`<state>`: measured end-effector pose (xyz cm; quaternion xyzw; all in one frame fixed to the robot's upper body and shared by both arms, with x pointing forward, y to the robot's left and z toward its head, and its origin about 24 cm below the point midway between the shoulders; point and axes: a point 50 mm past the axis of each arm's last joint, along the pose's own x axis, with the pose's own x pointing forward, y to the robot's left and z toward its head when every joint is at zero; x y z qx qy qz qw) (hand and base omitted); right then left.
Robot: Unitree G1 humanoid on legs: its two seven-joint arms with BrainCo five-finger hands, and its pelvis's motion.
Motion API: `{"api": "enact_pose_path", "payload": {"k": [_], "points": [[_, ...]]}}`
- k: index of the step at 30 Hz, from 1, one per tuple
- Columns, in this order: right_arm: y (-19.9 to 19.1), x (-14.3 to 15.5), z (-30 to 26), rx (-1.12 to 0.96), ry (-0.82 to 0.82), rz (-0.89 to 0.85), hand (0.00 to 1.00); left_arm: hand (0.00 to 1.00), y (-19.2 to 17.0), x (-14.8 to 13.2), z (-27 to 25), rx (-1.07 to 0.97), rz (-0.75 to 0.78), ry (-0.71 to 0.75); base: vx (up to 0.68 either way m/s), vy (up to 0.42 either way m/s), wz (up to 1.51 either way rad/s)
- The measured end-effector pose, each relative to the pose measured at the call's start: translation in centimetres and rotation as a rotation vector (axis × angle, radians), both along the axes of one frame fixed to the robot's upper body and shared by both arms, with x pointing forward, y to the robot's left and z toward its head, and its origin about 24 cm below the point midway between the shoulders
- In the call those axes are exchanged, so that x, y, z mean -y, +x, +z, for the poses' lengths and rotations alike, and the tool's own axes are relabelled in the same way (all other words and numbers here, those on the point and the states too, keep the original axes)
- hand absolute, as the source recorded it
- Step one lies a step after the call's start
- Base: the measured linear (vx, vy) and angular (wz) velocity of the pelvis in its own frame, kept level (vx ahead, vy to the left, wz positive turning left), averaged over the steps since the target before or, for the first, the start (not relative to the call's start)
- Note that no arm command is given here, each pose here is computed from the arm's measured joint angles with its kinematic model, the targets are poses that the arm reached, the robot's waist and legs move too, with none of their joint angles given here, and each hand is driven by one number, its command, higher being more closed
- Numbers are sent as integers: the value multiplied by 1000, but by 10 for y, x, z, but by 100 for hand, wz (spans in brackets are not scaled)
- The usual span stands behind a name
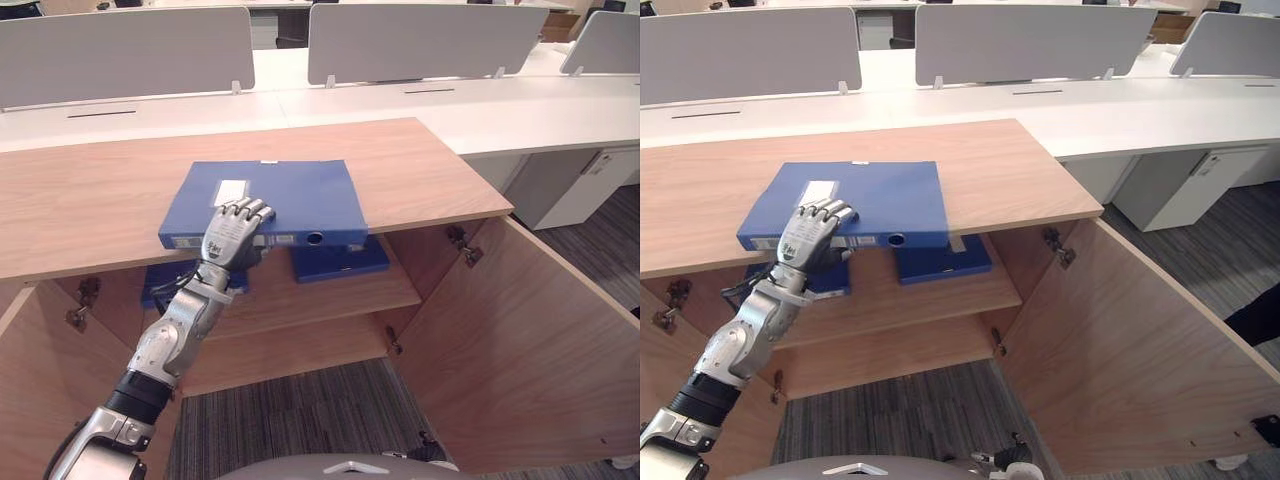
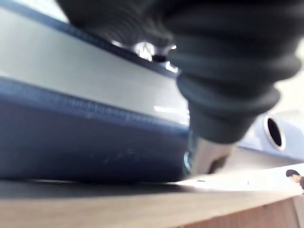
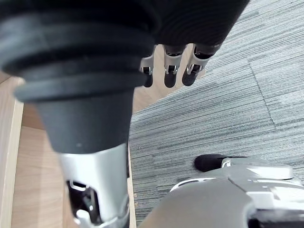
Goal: Walk over to the cabinet, pick up the folder, carry it to the office cabinet, place the folder inside the office cabinet, then close the office cabinet door
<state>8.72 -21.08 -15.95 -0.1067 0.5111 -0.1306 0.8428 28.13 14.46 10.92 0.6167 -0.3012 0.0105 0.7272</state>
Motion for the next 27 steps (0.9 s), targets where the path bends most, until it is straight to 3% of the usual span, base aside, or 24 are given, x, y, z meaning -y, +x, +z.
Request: {"api": "enact_pose_path", "payload": {"k": [7, 11, 15, 27], "points": [[0, -1, 0, 6, 12, -28, 0, 100, -1, -1, 11, 36, 23, -94, 0, 0, 0], [6, -3, 6, 72, -1, -26, 0, 100, -18, 1, 33, 121, -4, -261, 1, -11, -5], [32, -9, 27, 263, -6, -58, 0, 100, -42, 6, 50, 196, -61, -472, 26, -21, -16], [91, -18, 144, 929, -61, -100, 0, 100, -91, -2, 75, 336, -121, -807, -45, -28, -4]]}}
